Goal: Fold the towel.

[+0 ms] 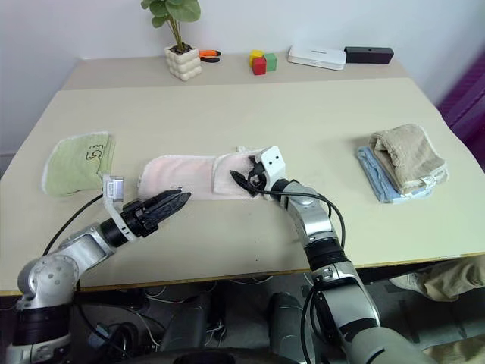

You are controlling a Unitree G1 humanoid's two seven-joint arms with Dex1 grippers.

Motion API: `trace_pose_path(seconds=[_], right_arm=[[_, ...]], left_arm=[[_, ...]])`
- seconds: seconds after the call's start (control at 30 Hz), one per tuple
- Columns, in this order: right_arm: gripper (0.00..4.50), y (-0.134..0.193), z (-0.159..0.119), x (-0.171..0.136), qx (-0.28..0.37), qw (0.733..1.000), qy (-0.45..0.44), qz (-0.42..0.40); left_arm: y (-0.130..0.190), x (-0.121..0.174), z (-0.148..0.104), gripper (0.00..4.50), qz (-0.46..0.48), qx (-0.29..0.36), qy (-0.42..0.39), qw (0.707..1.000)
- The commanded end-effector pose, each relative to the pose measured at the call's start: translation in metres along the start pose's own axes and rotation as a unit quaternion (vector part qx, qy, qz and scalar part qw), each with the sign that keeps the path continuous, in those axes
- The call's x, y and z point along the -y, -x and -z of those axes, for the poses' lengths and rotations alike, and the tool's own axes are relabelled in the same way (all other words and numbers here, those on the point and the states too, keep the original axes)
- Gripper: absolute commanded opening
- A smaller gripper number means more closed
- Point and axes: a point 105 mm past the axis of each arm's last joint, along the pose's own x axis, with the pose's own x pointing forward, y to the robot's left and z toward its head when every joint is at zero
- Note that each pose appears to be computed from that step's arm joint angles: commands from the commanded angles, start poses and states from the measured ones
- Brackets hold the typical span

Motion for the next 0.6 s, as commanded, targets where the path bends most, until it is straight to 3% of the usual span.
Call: trace_pose_path(seconds=[0.03,0.2,0.3,0.4,0.6], right_arm=[[4.42,0.006,-0.051,0.003,0.069,0.997,0.019,-0.031],[4.42,0.021,-0.091,0.008,0.115,0.991,0.029,-0.057],[4.42,0.033,-0.105,0.0,0.111,0.986,0.059,-0.107],[4.42,0.047,-0.102,0.0,0.063,0.979,0.124,-0.148],[4.42,0.049,-0.102,0.014,0.051,0.981,0.131,-0.13]], left_arm=[[0.02,-0.007,-0.005,4.5,-0.061,0.052,0.06,0.995],[0.031,-0.008,0.004,4.5,-0.109,0.064,0.1,0.987],[0.034,-0.009,0.001,4.5,-0.132,0.103,0.14,0.976],[0.036,-0.018,-0.003,4.5,-0.17,0.142,0.169,0.96],[0.035,-0.041,-0.004,4.5,-0.223,0.18,0.229,0.93]])
